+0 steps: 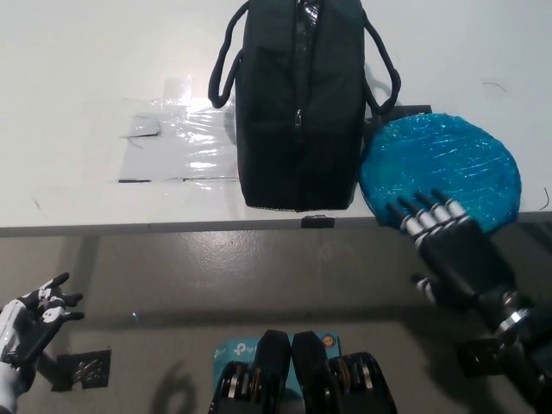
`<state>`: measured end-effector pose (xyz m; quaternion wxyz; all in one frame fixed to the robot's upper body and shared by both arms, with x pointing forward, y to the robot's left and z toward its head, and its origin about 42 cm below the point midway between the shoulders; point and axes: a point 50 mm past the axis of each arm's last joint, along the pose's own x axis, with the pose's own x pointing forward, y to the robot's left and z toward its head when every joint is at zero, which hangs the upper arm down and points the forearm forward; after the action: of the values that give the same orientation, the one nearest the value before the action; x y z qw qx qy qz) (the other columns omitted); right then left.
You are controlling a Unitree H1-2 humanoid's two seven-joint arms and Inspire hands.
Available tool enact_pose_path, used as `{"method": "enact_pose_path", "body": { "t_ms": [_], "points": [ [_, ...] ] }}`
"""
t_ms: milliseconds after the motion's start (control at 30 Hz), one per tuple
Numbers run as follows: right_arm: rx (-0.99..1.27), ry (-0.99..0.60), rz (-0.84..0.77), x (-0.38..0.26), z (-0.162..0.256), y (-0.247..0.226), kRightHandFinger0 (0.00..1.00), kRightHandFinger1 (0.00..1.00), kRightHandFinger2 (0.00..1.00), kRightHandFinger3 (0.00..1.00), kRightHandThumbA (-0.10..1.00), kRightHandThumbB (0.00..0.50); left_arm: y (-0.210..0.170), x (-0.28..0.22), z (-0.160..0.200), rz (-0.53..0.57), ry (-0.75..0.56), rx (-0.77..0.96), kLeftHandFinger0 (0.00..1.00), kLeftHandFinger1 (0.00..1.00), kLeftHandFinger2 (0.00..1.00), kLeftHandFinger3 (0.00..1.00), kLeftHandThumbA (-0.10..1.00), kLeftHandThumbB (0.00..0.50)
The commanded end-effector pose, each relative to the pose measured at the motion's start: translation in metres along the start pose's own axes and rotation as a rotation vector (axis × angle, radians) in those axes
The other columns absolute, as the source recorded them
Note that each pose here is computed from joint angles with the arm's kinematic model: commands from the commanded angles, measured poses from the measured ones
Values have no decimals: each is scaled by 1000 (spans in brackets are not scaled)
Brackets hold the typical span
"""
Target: The robot uses its right hand to pick up a stack of plates kept in the middle of the desk and put it inside a bag kept next to it
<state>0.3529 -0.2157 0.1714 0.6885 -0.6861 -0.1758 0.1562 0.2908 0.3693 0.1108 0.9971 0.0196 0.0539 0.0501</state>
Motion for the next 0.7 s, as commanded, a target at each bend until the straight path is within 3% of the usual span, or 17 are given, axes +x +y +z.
{"method": "enact_pose_path", "body": {
  "t_ms": [0,167,200,233,267,333,533,667],
  "points": [
    [-45,58,-2,2,-9,-2,1000,1000,1000,1000,767,500,2,-1,10,-27,-44,21,641,727,886,990,-72,89],
    [-104,178,4,7,-29,-4,1000,1000,1000,1000,620,500,1,-1,9,-26,-41,23,645,731,887,989,-78,86],
    [-161,215,-23,8,-39,-5,1000,1000,1000,1000,527,500,0,-2,8,-28,-40,19,626,715,879,984,-64,96],
    [-181,231,-28,6,-44,-5,1000,1000,1000,1000,510,500,-3,-3,5,-31,-38,18,624,712,878,982,-61,96],
    [-190,261,-58,8,-50,-6,1000,1000,1000,1000,396,500,-3,-3,5,-30,-36,19,631,715,879,981,-49,96],
    [-258,331,-122,14,-79,-18,1000,1000,1000,1000,317,492,-3,-3,5,-28,-33,22,637,728,886,982,-78,89],
    [-349,382,-242,22,-114,-55,1000,1000,1000,1000,294,500,-2,-3,5,-32,-33,37,630,712,878,988,-62,85],
    [-355,349,-264,19,-107,-58,1000,1000,1000,1000,313,500,-2,-9,2,-26,-20,34,612,710,876,983,-100,83]
  ]
}}
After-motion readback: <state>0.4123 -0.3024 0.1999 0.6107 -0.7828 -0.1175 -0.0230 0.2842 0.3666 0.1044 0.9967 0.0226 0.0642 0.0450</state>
